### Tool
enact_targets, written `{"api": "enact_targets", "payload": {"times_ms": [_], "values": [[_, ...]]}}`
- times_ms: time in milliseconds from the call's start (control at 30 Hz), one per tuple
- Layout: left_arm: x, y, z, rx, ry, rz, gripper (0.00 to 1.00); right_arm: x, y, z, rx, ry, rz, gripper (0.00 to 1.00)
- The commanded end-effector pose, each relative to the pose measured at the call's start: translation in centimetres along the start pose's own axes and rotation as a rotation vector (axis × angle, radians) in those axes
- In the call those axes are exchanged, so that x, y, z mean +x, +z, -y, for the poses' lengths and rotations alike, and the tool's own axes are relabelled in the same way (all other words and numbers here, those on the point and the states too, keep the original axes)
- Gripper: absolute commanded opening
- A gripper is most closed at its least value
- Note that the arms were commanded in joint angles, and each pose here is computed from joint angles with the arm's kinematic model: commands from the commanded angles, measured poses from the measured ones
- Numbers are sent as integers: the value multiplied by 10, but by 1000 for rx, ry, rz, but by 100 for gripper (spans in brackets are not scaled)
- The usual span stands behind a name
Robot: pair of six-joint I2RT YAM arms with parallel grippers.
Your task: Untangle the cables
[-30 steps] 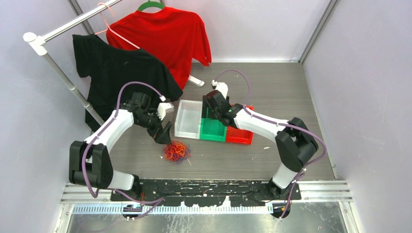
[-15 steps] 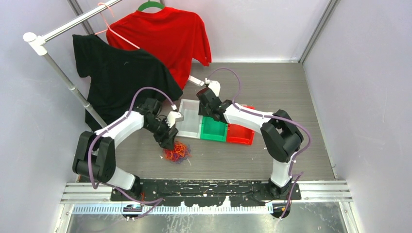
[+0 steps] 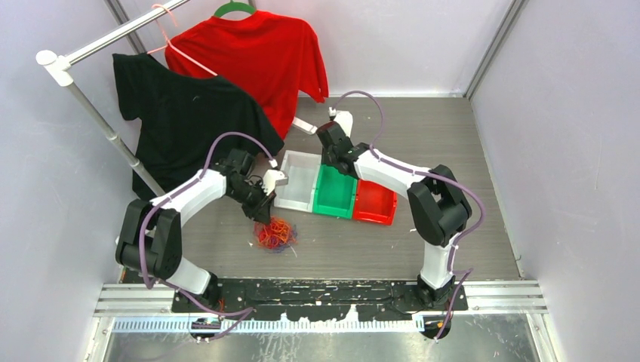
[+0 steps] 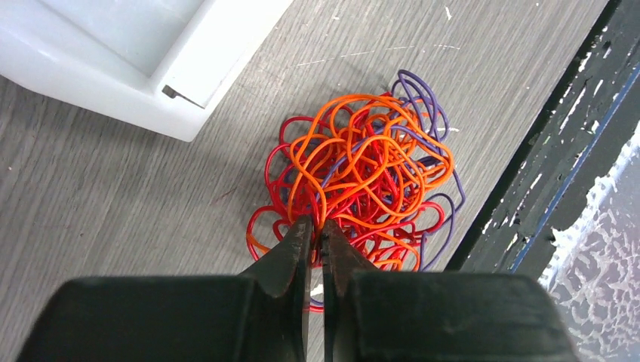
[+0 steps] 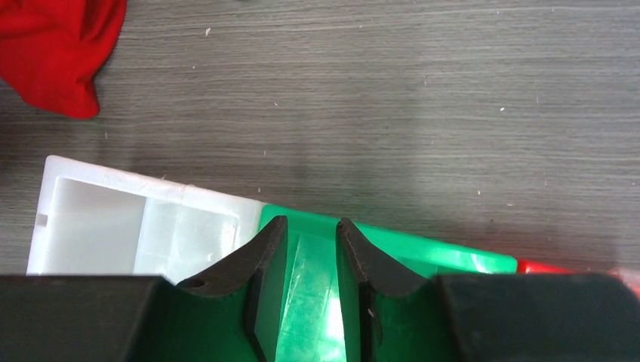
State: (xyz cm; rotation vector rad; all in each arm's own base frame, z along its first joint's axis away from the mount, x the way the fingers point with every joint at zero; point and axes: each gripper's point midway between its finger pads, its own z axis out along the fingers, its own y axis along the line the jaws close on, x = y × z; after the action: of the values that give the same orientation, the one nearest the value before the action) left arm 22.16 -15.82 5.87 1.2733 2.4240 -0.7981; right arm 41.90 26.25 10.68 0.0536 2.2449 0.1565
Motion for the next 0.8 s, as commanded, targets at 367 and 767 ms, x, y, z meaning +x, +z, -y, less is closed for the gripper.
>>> {"api": "enact_targets", "payload": {"times_ms": [367,767], "values": [[-23,-44,43,74,43,65,0,-48,4,4,28,-68,73,37],[-37,-72,70,123,70,112,0,-22,-127,-73,-472,-141,88,94]]}}
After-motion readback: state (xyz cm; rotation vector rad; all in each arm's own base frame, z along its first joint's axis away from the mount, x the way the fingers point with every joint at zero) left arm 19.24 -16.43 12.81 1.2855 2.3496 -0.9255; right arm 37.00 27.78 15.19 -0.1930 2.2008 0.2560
